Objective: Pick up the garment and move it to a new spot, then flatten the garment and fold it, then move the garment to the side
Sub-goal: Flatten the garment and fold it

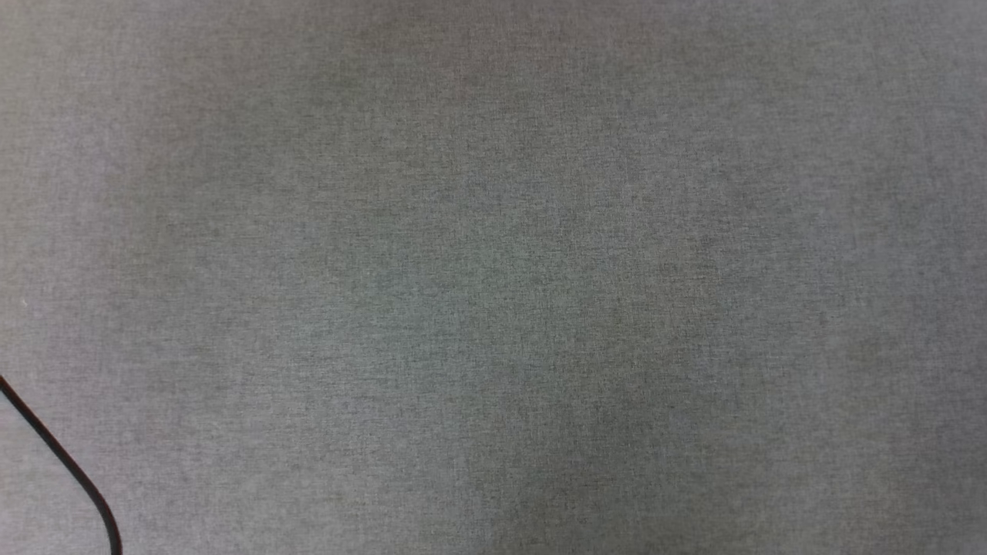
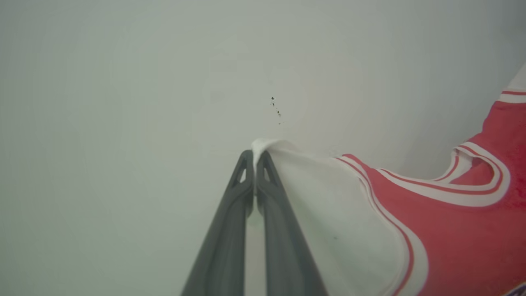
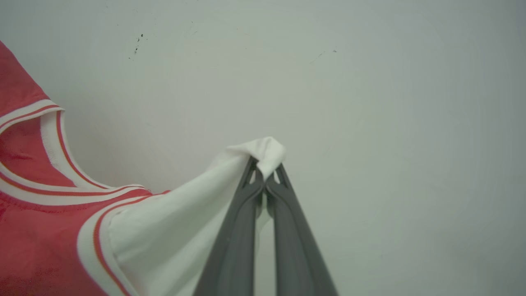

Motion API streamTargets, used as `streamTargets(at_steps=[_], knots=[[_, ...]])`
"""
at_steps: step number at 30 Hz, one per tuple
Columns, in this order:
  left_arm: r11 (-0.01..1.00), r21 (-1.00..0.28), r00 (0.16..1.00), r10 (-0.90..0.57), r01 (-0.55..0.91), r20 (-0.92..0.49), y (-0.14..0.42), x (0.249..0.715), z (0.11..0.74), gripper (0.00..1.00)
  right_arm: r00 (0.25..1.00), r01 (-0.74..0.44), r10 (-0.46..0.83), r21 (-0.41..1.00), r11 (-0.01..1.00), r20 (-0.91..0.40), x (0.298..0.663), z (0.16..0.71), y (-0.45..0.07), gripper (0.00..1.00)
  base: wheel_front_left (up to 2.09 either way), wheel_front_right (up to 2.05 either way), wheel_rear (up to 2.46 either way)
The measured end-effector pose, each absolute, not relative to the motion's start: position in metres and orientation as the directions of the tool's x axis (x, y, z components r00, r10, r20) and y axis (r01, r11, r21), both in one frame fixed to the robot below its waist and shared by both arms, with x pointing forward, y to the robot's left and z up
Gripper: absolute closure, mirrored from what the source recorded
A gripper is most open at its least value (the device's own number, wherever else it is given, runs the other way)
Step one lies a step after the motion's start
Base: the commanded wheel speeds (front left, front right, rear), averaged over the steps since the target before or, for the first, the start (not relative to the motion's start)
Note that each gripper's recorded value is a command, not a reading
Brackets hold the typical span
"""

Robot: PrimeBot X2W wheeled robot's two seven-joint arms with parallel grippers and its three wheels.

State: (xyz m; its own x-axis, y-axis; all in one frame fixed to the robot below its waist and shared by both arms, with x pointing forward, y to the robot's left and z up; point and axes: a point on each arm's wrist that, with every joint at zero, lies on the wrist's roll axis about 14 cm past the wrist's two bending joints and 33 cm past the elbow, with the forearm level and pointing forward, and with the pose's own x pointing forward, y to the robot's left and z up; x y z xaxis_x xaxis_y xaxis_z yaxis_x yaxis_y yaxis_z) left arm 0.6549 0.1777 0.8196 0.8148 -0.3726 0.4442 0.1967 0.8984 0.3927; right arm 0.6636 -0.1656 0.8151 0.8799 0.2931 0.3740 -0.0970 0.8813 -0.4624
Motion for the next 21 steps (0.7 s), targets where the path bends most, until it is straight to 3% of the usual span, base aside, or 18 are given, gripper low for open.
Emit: streamTargets(at_steps=[11, 21], knots=[[0.904, 0.306, 0.897, -0.376, 0.299, 0.232, 0.181, 0.673, 0.695, 1.0, 0.931, -0.239, 0.344, -0.501, 0.832, 0.126, 0.686, 0.685, -0.151, 1.0, 0.0, 0.0, 0.0], [0.9, 0.19, 0.914, -0.404, 0.392, 0.027, 0.185, 0.619, 0.59, 1.0, 0.901, -0.42, 0.42, -0.447, 0.79, -0.106, 0.635, 0.57, -0.139, 1.0, 0.0, 0.0, 0.0]])
